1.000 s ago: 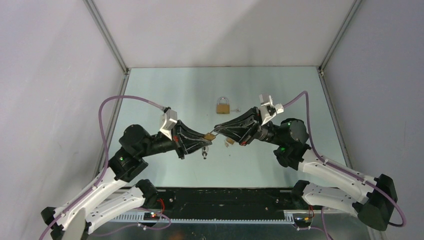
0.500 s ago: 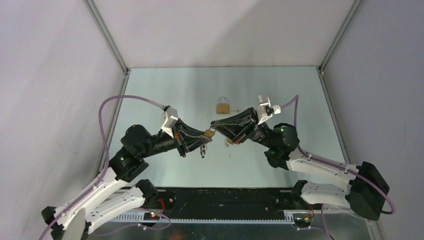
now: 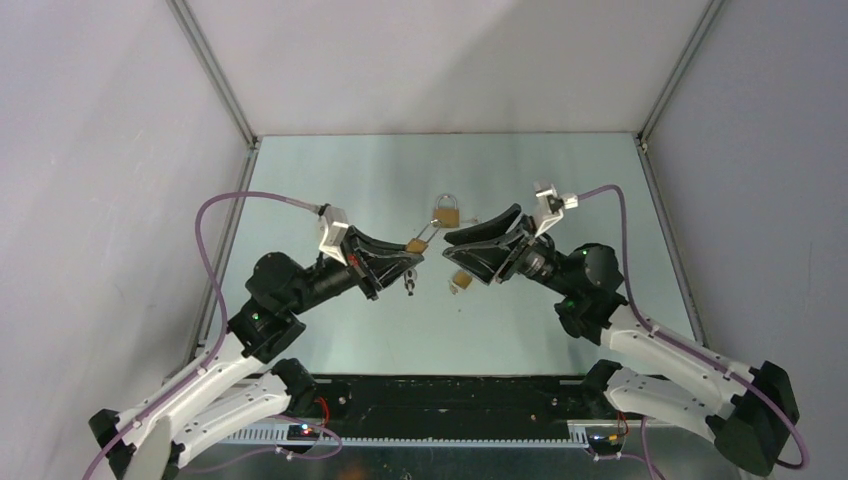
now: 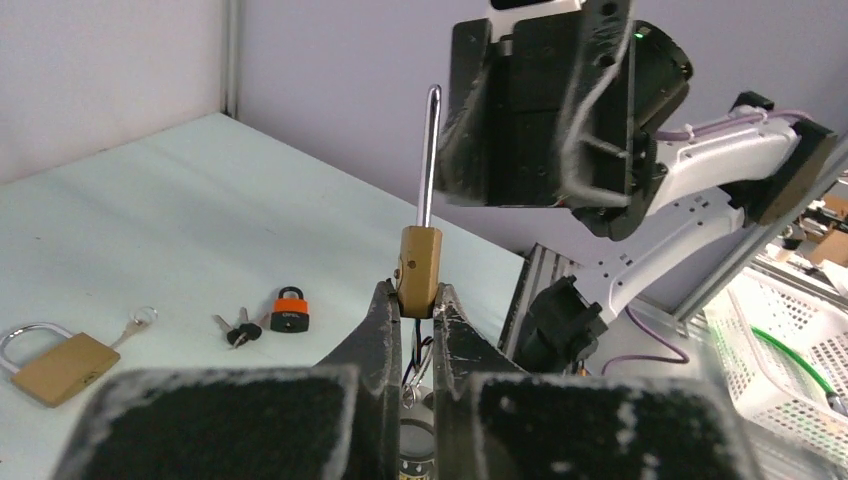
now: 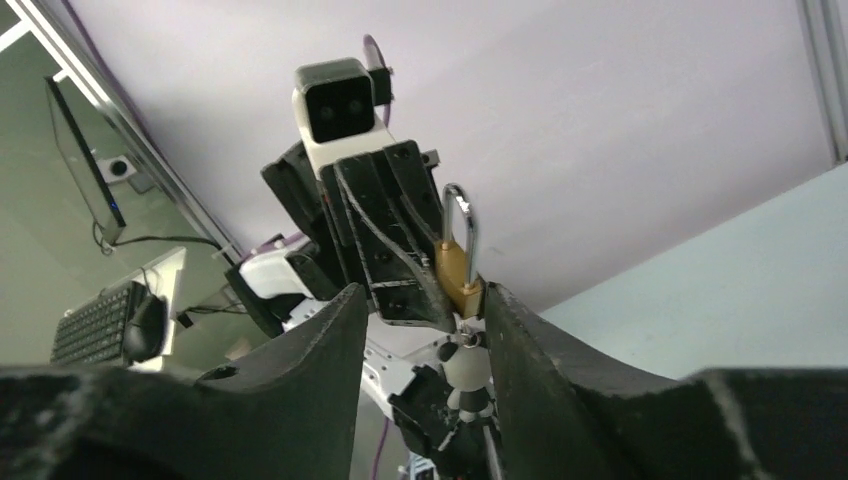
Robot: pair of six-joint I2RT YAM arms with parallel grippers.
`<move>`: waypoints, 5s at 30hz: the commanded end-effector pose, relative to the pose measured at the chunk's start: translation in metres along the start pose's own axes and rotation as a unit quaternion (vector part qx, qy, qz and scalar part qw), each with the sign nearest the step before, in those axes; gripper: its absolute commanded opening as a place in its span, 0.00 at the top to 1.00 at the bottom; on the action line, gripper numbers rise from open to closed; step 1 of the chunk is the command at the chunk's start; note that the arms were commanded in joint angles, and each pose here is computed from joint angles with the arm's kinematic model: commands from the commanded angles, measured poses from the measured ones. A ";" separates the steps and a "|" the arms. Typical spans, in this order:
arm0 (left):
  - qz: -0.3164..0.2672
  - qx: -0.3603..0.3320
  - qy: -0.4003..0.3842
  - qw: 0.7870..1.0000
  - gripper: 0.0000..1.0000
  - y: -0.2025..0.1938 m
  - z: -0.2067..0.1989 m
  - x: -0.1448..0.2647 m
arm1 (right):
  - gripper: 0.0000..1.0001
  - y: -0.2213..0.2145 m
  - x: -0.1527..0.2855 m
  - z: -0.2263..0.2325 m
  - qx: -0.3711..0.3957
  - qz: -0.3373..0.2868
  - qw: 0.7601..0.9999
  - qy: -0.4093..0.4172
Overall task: Lock with the key
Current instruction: Lock the lock, then place the key at the center of the board.
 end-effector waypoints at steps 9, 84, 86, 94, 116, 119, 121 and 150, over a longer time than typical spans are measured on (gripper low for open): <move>-0.020 0.007 -0.056 0.998 1.00 0.016 -0.019 -0.001 | 0.21 0.032 0.004 0.016 0.014 -0.032 0.999 -0.004; 0.036 -0.001 -0.059 0.998 0.41 -0.004 -0.006 -0.017 | 1.00 0.011 -0.021 0.014 0.079 0.036 0.994 0.061; 0.050 0.003 -0.069 0.996 0.50 -0.009 -0.006 -0.019 | 1.00 0.010 -0.021 0.012 0.090 0.050 0.993 0.055; 0.072 0.011 -0.065 0.995 0.49 -0.022 0.000 -0.020 | 1.00 0.014 -0.018 0.011 0.106 0.049 0.992 0.049; 0.092 0.013 -0.073 0.993 0.71 -0.032 0.001 -0.016 | 1.00 0.025 -0.016 0.016 0.106 0.031 0.992 0.059; 0.098 0.015 -0.074 0.992 0.68 -0.035 0.002 -0.016 | 1.00 0.029 -0.016 0.019 0.103 0.023 0.992 0.064; 0.100 0.016 -0.076 0.992 0.76 -0.036 0.001 -0.016 | 1.00 0.031 -0.016 0.019 0.102 0.020 0.992 0.066; 0.186 0.023 0.043 0.981 1.00 -0.082 0.046 -0.008 | 1.00 0.063 -0.014 -0.002 0.114 -0.079 0.990 -0.021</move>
Point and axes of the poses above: each gripper's point midway between its finger pads, its own x axis back along the fingers, its own z axis along the line the jaws close on, y = z × x, the point moved 5 cm from there along x, back along the fingers, and after that the axes turned 7 degrees about x, right-handed, at the moved point
